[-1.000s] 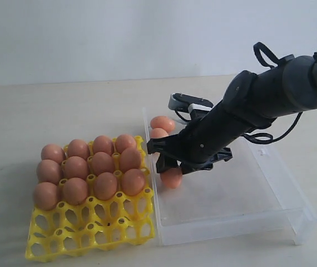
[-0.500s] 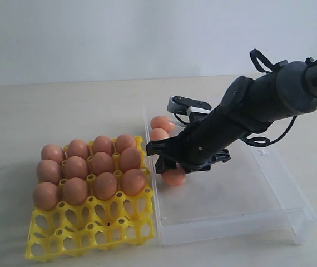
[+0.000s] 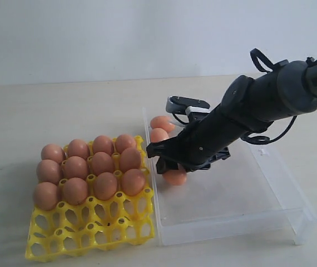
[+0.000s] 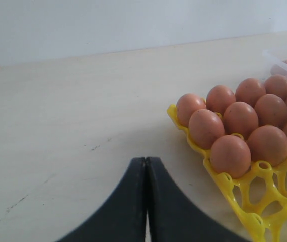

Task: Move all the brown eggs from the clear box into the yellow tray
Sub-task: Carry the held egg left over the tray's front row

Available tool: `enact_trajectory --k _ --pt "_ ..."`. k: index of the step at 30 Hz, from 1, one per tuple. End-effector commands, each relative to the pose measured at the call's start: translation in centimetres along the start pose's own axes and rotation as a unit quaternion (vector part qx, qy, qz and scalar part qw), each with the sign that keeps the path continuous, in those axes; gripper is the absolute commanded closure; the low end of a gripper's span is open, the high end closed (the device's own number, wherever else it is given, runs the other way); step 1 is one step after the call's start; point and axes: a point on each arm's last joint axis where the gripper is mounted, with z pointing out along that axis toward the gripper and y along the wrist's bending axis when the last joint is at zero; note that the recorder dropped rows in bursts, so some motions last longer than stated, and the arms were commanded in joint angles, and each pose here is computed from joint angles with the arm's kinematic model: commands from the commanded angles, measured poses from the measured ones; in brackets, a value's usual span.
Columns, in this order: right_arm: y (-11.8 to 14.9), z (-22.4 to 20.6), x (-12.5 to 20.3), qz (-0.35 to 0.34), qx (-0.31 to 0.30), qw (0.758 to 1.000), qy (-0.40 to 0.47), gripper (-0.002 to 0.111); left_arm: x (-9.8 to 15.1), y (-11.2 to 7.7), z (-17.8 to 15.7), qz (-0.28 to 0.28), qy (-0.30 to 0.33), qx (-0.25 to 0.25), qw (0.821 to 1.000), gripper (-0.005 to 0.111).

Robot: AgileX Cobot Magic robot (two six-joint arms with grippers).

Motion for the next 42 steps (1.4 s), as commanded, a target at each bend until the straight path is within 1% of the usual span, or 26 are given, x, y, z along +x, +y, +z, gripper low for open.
enact_trajectory --k 1,5,7,9,11,14,17,19,22,24,26,33,35,38,40,42 --pt "0.9 -2.8 -1.2 -0.025 -0.003 0.999 -0.045 0.108 -0.2 0.0 -0.1 -0.001 -0.010 0.001 1.000 0.107" --pt "2.7 -6.7 -1.9 -0.095 0.011 0.989 -0.109 0.108 -0.2 0.0 -0.1 -0.001 -0.010 0.001 1.000 0.107" --pt "3.6 -8.0 -1.2 -0.114 0.016 0.983 -0.140 0.108 -0.2 0.0 -0.1 -0.001 -0.010 0.001 1.000 0.107" --pt "5.1 -8.8 -0.2 -0.134 0.016 0.976 -0.174 0.108 -0.2 0.0 -0.1 -0.001 -0.010 0.001 1.000 0.107" --pt "7.3 -9.4 1.3 -0.162 0.012 0.962 -0.221 0.108 -0.2 0.0 -0.1 -0.001 -0.010 0.001 1.000 0.107" --pt "11.2 -9.2 3.5 -0.198 -0.016 0.945 -0.260 0.108 -0.2 0.0 -0.1 -0.001 -0.010 0.001 1.000 0.107" --pt "14.1 -8.6 4.9 -0.210 -0.047 0.931 -0.296 0.108 -0.2 0.0 -0.1 -0.001 -0.010 0.001 1.000 0.107" --pt "15.6 -8.0 5.5 -0.223 -0.066 0.917 -0.323 0.108 -0.2 0.0 -0.1 -0.001 -0.010 0.001 1.000 0.107" --pt "17.5 -6.5 6.6 -0.249 -0.114 0.894 -0.355 0.108 -0.2 0.0 -0.1 -0.001 -0.010 0.001 1.000 0.107" --pt "18.3 -4.9 7.4 -0.250 -0.144 0.888 -0.358 0.108 -0.2 0.0 -0.1 -0.001 -0.010 0.001 1.000 0.107" --pt "18.5 -3.5 8.1 -0.246 -0.155 0.889 -0.353 0.108 -0.2 0.0 -0.1 -0.001 -0.010 0.001 1.000 0.107" --pt "18.4 -1.0 8.4 -0.252 -0.144 0.897 -0.334 0.108 -0.2 0.0 -0.1 -0.001 -0.010 0.001 1.000 0.107" --pt "18.6 -0.5 8.5 -0.266 -0.140 0.899 -0.317 0.108 -0.2 0.0 -0.1 -0.001 -0.010 0.001 1.000 0.107" --pt "19.0 -0.2 8.3 -0.273 -0.137 0.903 -0.302 0.108 -0.2 0.0 -0.1 -0.001 -0.010 0.001 1.000 0.107" --pt "19.3 -0.1 8.4 -0.278 -0.141 0.901 -0.302 0.108 -0.2 0.0 -0.1 -0.001 -0.010 0.001 1.000 0.107" --pt "19.4 0.1 8.4 -0.268 -0.146 0.904 -0.300 0.108 -0.2 0.0 -0.1 -0.001 -0.010 0.001 1.000 0.107"
